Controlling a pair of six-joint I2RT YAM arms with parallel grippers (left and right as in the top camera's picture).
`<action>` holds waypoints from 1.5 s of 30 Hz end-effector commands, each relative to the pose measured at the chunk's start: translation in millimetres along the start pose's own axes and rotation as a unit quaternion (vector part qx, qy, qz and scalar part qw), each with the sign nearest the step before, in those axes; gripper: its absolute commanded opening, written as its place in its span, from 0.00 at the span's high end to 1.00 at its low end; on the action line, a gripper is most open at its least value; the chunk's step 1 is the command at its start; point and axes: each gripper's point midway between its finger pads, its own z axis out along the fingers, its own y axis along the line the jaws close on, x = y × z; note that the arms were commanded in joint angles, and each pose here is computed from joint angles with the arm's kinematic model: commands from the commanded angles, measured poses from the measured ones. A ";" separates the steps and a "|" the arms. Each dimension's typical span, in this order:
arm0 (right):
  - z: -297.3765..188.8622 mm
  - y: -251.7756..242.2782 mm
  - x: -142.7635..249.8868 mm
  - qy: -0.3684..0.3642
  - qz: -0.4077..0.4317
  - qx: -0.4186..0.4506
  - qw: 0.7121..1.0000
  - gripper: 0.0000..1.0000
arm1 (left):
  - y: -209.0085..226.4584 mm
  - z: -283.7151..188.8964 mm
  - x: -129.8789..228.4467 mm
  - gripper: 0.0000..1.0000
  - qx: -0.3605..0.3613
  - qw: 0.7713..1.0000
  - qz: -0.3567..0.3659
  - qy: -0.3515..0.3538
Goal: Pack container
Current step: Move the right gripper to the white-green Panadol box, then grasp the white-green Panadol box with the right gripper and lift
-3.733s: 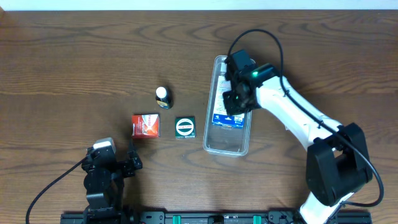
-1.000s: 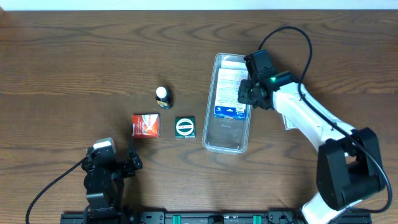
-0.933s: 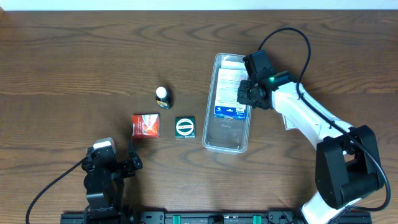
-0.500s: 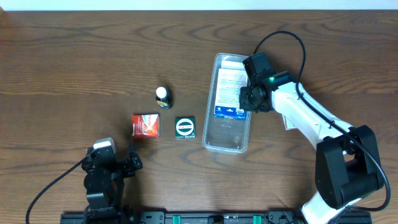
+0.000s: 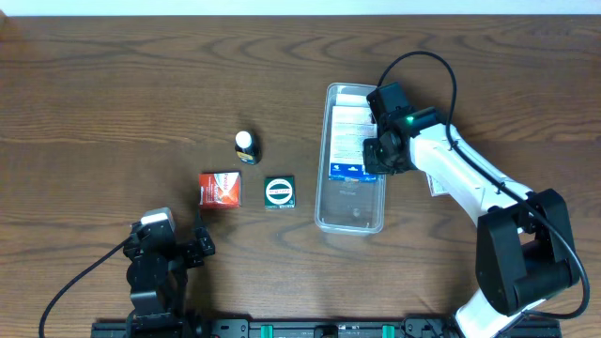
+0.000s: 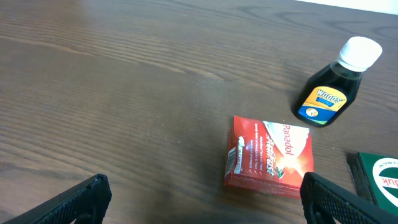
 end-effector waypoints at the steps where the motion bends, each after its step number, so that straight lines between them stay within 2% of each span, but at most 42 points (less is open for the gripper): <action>1: -1.1 4.8 3.1 0.000 -0.026 0.008 1.000 0.89 | 0.1 3.2 7.7 0.02 0.000 1.000 0.009 0.010; 11: -1.3 2.9 3.3 -0.002 -0.036 0.020 0.999 0.87 | 0.1 3.2 7.7 0.02 0.000 1.000 0.009 0.010; 18: -9.6 8.8 -12.0 -0.039 -0.009 0.005 0.999 0.65 | 0.1 3.2 7.7 0.02 0.000 1.000 0.009 0.010; 20: -23.3 11.8 -20.0 -0.065 -0.006 -0.005 0.998 0.63 | 0.1 3.2 7.7 0.02 0.000 1.000 0.009 0.010; 24: -66.1 9.5 -32.4 -0.122 0.025 -0.027 0.992 0.53 | 0.1 3.2 7.7 0.02 0.000 1.000 0.009 0.010; 29: -128.3 -22.2 -40.0 -0.194 0.081 -0.040 0.977 0.39 | 0.1 3.2 7.7 0.02 0.000 1.000 0.009 0.010; 32: -145.6 -57.4 -33.6 -0.201 0.122 -0.025 0.972 0.30 | 0.1 3.2 7.7 0.02 0.000 1.000 0.009 0.010; 36: -137.3 -106.7 -18.8 -0.165 0.153 0.016 0.974 0.09 | 0.1 3.2 7.7 0.02 0.000 1.000 0.009 0.010; 38: -125.5 -124.3 -11.9 -0.143 0.156 0.027 0.977 0.04 | 0.1 3.2 7.7 0.02 0.000 1.000 0.009 0.010; 45: -74.1 -133.8 -15.0 -0.098 0.045 0.015 0.994 0.01 | 0.1 3.2 7.7 0.02 0.000 1.000 0.009 0.010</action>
